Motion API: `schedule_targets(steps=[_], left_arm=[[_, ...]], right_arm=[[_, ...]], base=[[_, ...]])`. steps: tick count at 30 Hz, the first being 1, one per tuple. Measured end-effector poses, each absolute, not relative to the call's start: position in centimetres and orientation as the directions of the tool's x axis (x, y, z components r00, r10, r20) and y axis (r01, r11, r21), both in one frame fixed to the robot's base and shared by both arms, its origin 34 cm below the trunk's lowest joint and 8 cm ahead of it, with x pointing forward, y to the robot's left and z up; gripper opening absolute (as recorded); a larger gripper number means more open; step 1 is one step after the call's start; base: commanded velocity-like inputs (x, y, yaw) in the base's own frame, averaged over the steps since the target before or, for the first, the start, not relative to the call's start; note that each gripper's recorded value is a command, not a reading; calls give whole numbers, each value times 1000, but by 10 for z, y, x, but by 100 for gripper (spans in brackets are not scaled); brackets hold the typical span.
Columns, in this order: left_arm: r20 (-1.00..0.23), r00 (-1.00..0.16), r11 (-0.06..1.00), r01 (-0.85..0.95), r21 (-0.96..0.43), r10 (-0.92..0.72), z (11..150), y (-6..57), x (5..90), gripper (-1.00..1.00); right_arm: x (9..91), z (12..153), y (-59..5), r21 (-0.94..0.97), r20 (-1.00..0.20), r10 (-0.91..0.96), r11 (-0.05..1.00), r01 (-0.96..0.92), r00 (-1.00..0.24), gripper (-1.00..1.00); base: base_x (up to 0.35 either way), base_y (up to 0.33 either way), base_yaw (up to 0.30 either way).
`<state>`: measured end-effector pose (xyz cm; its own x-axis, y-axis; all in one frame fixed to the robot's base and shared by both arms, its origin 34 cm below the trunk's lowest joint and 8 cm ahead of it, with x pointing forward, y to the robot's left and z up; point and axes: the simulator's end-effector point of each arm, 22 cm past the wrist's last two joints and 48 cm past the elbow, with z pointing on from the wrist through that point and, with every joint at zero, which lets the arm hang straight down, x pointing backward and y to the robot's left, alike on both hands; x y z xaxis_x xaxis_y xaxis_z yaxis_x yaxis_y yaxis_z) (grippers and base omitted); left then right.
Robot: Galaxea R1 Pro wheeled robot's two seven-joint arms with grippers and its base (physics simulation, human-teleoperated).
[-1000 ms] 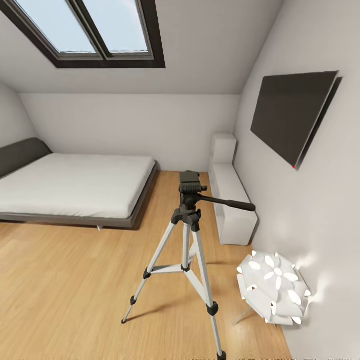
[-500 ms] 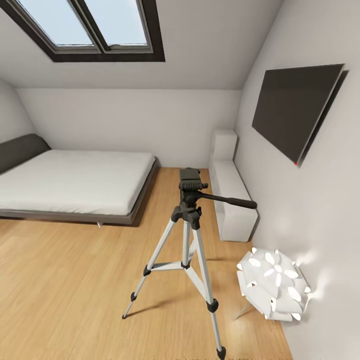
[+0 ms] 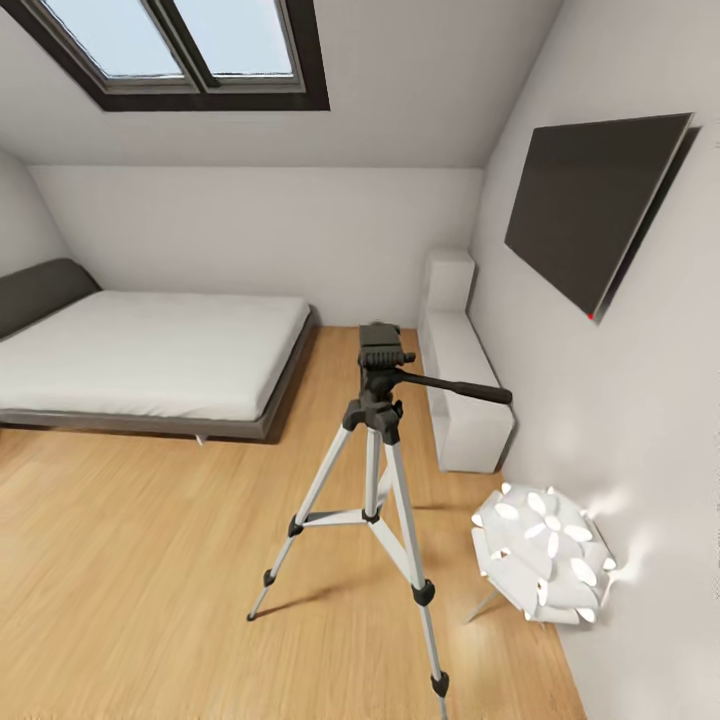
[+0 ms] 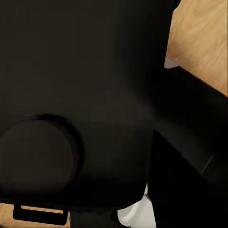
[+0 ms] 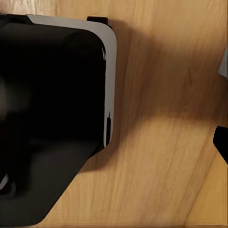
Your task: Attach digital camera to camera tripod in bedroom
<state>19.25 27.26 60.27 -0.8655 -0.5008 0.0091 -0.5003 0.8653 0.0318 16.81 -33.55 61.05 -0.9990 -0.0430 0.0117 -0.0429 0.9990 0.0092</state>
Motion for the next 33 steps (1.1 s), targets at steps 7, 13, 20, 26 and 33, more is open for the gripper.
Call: schedule_targets(steps=[7,13,20,26,33], left_arm=[[19,-865,865,-501,37,-502,602,273,188,-100],[27,-864,864,-501,42,-503,601,273,184,-100],[36,-864,864,-501,49,-503,600,273,179,-100],[45,-863,864,-500,54,-503,600,273,176,-100],[54,-863,864,-500,60,-503,599,273,171,-100]], right_arm=[[164,610,-335,10,22,-43,999,-43,-999,100],[160,610,-336,10,32,-43,999,-43,-999,100],[155,609,-336,10,43,-43,999,-43,-998,100],[152,609,-336,11,53,-43,999,-43,-998,100],[147,608,-336,11,64,-43,999,-43,-997,100]], base=[[-88,0,0],[-13,0,0],[-1,0,0],[0,0,0],[0,0,0]])
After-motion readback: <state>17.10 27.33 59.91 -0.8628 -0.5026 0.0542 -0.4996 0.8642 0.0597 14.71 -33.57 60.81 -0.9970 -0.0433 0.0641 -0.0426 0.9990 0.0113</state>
